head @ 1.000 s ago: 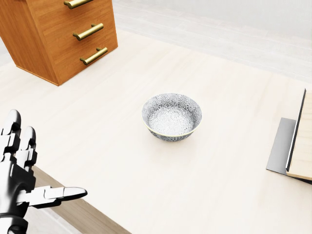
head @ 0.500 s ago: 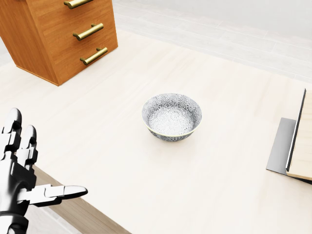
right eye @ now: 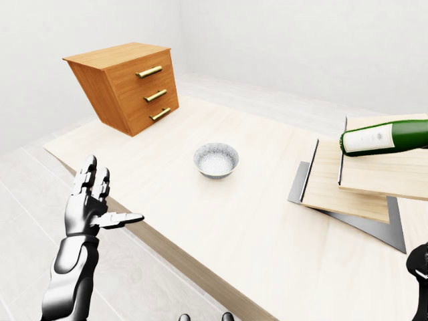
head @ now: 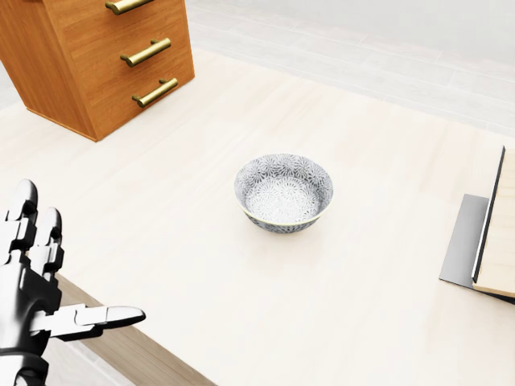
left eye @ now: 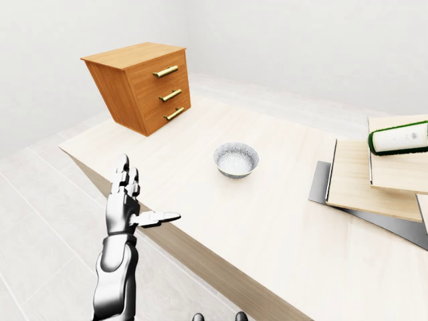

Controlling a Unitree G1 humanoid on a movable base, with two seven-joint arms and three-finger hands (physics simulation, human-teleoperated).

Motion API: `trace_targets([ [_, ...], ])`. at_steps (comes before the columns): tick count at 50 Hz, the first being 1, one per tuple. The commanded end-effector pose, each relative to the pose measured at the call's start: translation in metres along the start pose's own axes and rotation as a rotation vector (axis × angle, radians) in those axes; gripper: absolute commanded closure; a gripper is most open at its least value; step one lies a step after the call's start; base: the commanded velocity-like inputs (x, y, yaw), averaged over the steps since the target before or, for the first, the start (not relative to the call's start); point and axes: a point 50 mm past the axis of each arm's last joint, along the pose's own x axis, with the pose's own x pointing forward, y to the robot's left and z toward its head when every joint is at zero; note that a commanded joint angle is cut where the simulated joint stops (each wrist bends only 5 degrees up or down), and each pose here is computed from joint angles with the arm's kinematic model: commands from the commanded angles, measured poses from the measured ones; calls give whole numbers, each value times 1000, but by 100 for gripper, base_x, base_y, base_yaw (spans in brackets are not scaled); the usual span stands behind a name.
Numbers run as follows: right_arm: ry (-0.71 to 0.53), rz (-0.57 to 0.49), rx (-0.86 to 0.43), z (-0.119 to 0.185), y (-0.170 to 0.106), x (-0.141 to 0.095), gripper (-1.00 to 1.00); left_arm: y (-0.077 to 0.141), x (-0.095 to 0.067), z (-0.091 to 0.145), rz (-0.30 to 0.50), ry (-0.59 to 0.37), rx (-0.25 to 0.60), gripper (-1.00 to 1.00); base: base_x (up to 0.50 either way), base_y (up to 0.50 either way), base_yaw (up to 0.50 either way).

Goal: Put the wine bottle on the wine rack.

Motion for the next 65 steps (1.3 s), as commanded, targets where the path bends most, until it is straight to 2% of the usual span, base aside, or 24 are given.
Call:
trace_targets([
  [1,71,-66,-123,-15,-14,-3,50,1,-1,0,1,1,0,-100,0,0,0],
  [8,68,-74,-126,-14,-15,-3,36,0,0,0,-1,2,-1,-100,0,0,0],
  [12,64,-81,-122,-13,-16,-3,11,0,-1,0,-2,1,-2,-100,0,0,0],
  [24,66,-94,-120,-13,-18,-4,1,1,-3,-1,-1,1,0,-100,0,0,0],
  [30,59,-93,-125,-10,-18,-4,4,0,-4,-2,-3,2,0,-100,0,0,0],
  [40,48,-115,-131,-5,-23,-5,-15,0,-3,-2,-4,2,-1,-100,0,0,0],
  [47,46,-130,-137,-3,-29,-7,-59,0,-3,-2,-1,1,0,-100,0,0,0],
  [55,38,-141,-138,1,-33,-8,-87,0,-2,-3,-3,1,1,-100,0,0,0],
  [65,25,-161,-144,9,-45,-12,-87,0,-3,-3,-4,2,1,-100,0,0,0],
])
